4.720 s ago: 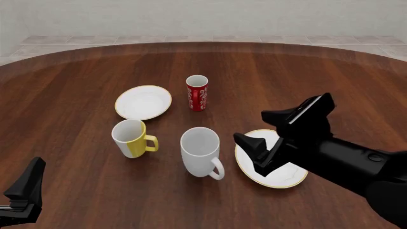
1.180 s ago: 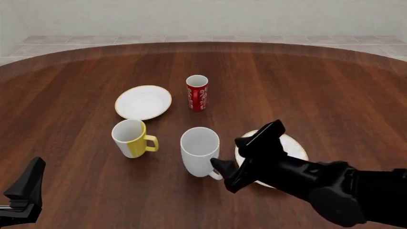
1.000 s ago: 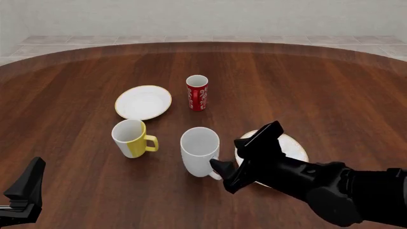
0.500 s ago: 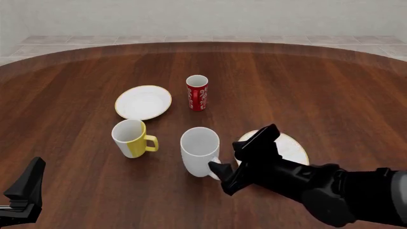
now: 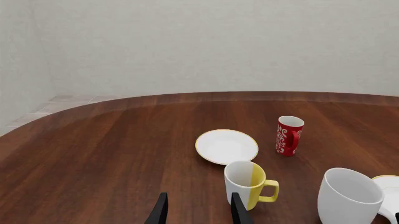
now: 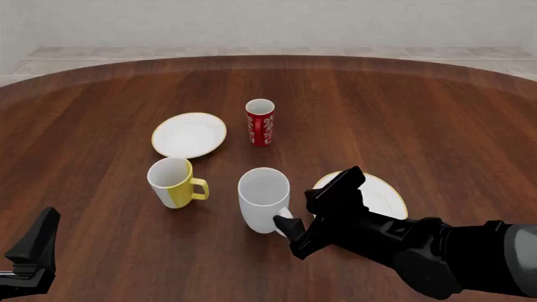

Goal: Put the white mug on the left plate.

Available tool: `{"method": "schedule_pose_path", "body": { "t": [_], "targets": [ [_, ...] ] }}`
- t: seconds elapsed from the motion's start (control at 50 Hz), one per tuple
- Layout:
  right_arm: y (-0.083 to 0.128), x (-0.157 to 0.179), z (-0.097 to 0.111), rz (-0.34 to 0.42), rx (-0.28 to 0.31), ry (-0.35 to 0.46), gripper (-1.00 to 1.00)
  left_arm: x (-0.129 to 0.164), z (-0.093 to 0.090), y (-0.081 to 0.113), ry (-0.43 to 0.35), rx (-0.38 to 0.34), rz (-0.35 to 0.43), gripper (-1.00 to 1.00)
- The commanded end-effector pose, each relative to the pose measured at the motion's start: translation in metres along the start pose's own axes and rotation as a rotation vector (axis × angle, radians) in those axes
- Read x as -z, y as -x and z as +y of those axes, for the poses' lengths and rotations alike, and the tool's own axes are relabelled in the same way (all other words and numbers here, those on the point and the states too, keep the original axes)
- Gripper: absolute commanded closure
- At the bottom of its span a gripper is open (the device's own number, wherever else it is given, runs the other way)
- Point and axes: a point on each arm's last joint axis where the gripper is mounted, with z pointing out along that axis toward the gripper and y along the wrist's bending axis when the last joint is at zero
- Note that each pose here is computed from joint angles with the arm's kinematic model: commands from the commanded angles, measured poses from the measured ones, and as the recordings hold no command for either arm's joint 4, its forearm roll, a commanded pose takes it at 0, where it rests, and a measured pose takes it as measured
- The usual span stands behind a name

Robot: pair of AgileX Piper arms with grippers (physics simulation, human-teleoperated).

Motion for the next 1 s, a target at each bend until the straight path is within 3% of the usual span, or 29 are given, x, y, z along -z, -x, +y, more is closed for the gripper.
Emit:
{"method": "schedule_pose_path", "body": {
  "t": [0.02, 1.0],
  "targets": [
    [-0.002, -0.003, 0.001, 0.005, 0.0, 0.002, -1.0, 0.0, 0.0, 0.0, 0.0, 0.0, 0.0, -1.0],
    [-0.01, -0.019, 0.003, 0.029, -0.012, 0.011, -1.0, 0.0, 0.0, 0.0, 0.0, 0.0, 0.0, -1.0]
  ]
}}
